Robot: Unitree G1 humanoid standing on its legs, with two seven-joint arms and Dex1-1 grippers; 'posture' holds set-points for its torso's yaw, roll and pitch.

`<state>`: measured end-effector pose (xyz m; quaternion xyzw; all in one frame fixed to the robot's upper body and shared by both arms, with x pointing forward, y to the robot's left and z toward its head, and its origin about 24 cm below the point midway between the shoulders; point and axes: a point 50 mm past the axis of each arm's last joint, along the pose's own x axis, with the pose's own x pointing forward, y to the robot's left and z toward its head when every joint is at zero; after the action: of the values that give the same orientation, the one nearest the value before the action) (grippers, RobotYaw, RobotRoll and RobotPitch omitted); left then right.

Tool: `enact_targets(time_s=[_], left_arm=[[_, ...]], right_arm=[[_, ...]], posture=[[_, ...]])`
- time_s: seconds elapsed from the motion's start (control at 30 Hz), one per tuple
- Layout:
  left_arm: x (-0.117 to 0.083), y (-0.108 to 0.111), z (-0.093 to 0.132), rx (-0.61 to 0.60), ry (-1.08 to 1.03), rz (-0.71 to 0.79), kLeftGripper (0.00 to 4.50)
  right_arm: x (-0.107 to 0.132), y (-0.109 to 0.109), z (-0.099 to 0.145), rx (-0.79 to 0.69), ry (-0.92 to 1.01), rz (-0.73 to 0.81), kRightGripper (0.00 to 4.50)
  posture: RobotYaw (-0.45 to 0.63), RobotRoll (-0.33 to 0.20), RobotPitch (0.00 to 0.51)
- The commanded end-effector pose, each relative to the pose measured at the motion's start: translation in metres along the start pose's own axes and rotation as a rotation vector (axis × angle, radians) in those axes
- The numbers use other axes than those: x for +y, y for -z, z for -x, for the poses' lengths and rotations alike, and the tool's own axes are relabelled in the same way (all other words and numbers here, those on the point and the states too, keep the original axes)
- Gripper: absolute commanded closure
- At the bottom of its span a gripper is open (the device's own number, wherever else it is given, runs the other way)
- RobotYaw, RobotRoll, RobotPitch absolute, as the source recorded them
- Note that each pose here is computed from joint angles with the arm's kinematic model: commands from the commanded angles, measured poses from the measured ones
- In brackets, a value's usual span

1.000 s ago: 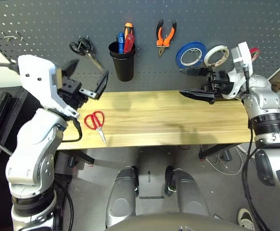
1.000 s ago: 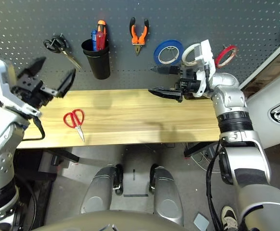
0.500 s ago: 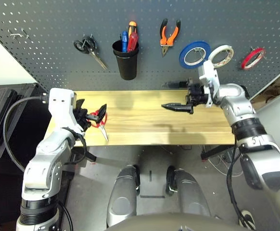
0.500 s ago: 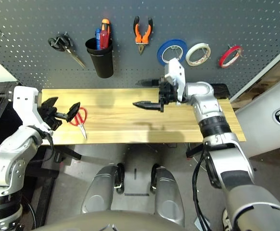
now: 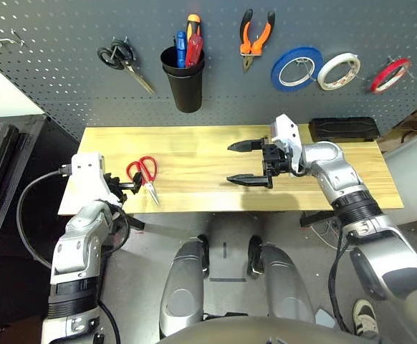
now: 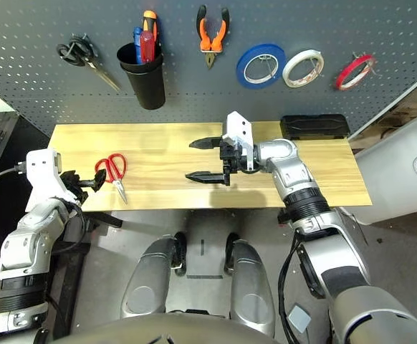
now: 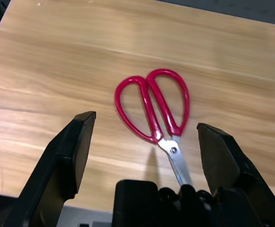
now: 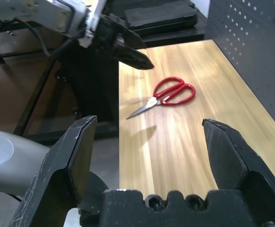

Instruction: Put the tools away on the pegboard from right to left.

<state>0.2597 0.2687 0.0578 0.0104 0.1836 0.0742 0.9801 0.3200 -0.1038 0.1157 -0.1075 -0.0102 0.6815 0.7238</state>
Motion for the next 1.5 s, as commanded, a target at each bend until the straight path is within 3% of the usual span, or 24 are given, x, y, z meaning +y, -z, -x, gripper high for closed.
enact_targets(time_s=[0.03,0.47,1.1,1.2,1.5], left_arm=[[0.007,0.012,-0.006,0.038,-0.051,0.003,0.02],[0.010,0.030,-0.038,0.146,-0.189,0.109,0.02],[0.016,0.047,-0.053,0.179,-0.321,0.116,0.02],[0.015,0.051,-0.055,0.188,-0.340,0.127,0.61],[0.006,0.049,-0.050,0.133,-0.313,0.159,4.02]], right_arm=[[0.006,0.003,-0.001,0.006,-0.008,-0.004,0.00],[0.020,-0.003,0.000,-0.018,0.001,-0.034,0.00],[0.021,-0.019,0.010,-0.069,0.033,-0.066,0.00],[0.018,-0.021,0.011,-0.068,0.037,-0.062,0.00],[0.009,-0.022,0.024,-0.040,0.075,-0.042,0.00]], posture=[[0.05,0.000,0.327],[0.01,0.000,0.336],[-0.02,0.000,0.337],[-0.02,0.000,0.338],[-0.01,0.000,0.318]])
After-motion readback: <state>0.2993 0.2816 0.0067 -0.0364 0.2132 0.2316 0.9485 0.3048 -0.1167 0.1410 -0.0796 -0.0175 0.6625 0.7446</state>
